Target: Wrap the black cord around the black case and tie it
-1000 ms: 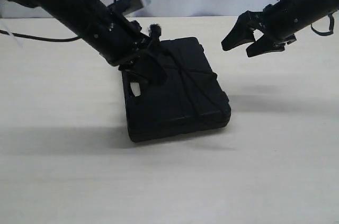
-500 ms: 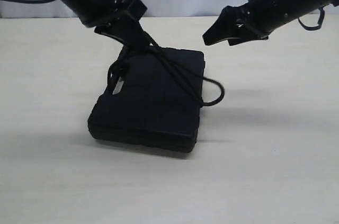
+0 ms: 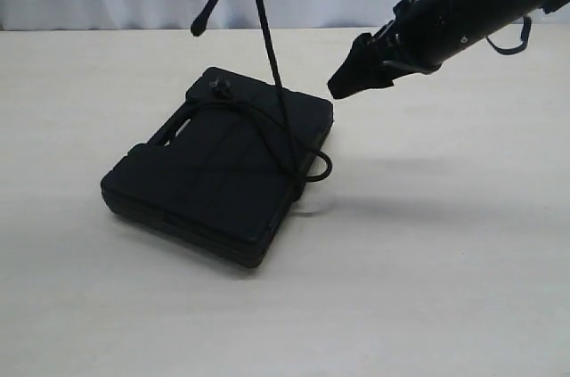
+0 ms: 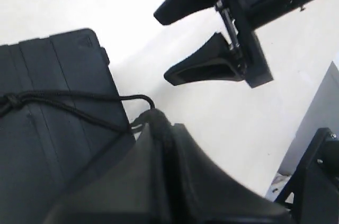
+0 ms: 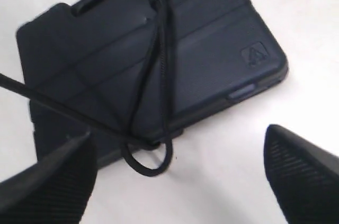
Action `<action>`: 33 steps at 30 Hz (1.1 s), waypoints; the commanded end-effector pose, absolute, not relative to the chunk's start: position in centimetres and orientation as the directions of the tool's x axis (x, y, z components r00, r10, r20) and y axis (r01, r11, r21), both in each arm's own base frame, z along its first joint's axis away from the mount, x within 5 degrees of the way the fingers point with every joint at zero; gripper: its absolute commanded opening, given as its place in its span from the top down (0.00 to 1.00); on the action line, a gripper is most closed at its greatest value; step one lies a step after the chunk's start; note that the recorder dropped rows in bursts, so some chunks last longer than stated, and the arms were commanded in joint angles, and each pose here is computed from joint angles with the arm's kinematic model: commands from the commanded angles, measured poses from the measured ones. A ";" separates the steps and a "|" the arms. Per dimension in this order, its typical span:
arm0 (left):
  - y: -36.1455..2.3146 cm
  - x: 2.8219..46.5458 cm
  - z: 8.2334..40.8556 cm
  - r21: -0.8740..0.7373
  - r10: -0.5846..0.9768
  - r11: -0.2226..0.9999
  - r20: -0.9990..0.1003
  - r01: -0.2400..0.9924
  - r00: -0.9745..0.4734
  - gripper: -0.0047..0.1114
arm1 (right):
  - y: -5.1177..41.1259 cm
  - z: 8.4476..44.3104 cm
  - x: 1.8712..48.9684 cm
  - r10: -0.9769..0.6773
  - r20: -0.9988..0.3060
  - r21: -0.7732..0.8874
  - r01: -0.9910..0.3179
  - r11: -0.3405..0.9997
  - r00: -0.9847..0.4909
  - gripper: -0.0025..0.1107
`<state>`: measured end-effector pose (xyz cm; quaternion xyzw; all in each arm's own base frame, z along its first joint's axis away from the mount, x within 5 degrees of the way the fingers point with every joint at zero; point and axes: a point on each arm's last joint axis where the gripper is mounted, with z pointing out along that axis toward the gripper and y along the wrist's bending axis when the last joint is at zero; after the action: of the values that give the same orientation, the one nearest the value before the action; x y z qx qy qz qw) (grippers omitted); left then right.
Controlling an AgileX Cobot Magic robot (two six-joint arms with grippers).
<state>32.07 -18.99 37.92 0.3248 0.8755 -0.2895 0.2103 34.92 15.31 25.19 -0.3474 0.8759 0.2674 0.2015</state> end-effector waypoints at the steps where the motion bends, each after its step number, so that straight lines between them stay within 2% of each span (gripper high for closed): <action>1: -18.7 32.0 40.6 -0.355 0.386 0.635 -0.623 0.686 -0.680 0.96 | 14.8 24.1 34.6 -0.513 -0.523 0.275 -0.704 0.655 -0.681 0.28; 7: -18.6 31.9 42.4 -0.350 0.352 0.638 -0.660 0.686 -0.664 0.96 | 14.3 23.4 34.6 -0.513 -0.500 0.251 -0.684 0.685 -0.698 0.28; 17: -19.0 32.5 41.4 -0.342 0.370 0.649 -0.637 0.679 -0.676 0.96 | 14.0 23.3 34.7 -0.499 -0.493 0.257 -0.667 0.700 -0.713 0.28; 23: -21.8 33.1 38.6 -0.370 0.429 0.619 -0.579 0.693 -0.693 0.96 | 13.2 22.8 34.6 -0.496 -0.457 0.243 -0.640 0.729 -0.739 0.28; 28: -25.1 33.4 35.0 -0.397 0.501 0.587 -0.507 0.706 -0.702 0.96 | 10.2 22.0 35.0 -0.383 -0.440 0.262 -0.524 0.810 -0.812 0.28; 31: -26.7 34.0 32.2 -0.408 0.540 0.586 -0.448 0.700 -0.713 0.88 | 7.1 21.5 34.8 -0.264 -0.454 0.251 -0.407 0.878 -0.851 0.28; 33: -27.3 34.6 30.6 -0.407 0.545 0.595 -0.430 0.693 -0.720 0.78 | 5.9 21.4 34.4 -0.219 -0.476 0.233 -0.362 0.902 -0.852 0.28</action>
<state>33.90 -26.37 32.30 0.3528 0.8798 -0.2876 0.1369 34.78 7.54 21.13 -0.1851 0.9462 0.1775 0.1973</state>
